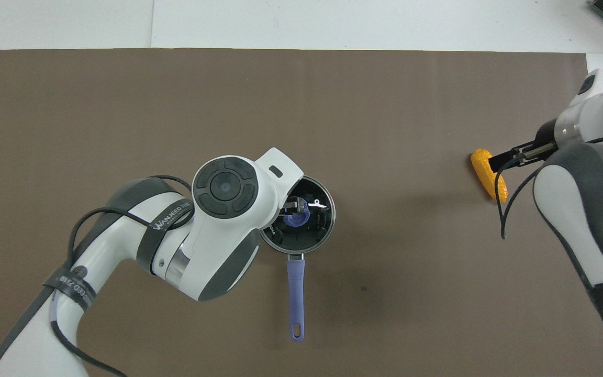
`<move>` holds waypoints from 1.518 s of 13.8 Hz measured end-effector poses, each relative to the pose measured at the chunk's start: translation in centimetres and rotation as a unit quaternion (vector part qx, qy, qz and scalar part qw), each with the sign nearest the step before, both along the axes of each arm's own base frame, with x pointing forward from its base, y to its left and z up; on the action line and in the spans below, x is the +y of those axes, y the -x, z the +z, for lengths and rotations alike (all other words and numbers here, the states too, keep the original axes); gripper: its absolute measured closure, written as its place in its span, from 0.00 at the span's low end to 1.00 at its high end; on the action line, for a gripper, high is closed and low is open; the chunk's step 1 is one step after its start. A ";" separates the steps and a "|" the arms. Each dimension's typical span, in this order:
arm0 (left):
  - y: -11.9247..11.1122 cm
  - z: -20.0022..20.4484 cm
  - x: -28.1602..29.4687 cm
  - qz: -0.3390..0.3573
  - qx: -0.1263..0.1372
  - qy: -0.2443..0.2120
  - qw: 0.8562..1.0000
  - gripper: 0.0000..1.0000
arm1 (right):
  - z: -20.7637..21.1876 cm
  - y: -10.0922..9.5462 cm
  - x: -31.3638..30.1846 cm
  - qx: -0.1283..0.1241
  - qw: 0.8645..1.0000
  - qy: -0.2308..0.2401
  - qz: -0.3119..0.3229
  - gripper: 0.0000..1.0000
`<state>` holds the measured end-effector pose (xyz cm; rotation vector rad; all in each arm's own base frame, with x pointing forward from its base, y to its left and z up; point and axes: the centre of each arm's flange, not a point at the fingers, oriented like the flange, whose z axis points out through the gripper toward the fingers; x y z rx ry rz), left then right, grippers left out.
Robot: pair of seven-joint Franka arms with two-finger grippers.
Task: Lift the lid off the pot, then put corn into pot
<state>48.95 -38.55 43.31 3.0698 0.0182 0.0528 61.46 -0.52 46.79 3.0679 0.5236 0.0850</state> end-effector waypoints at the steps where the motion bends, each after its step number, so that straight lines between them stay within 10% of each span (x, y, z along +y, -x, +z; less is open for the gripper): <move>1: -0.3 0.4 -0.7 0.013 -0.003 0.004 1.000 0.00 | -1.2 -0.5 0.0 -0.004 1.000 0.001 0.009 0.00; 15: -0.6 -3.0 -4.5 0.070 0.036 -0.021 0.997 0.04 | -15.6 -1.0 -3.9 0.029 0.986 0.012 0.165 0.00; 18: -0.6 -3.0 -4.5 0.071 0.037 -0.021 0.997 0.41 | -16.5 -0.6 -4.1 0.028 0.986 0.012 0.166 0.00; 21: -0.6 -3.1 -4.5 0.072 0.037 -0.022 0.996 0.41 | -17.3 -0.4 -4.2 0.025 0.986 0.013 0.165 0.05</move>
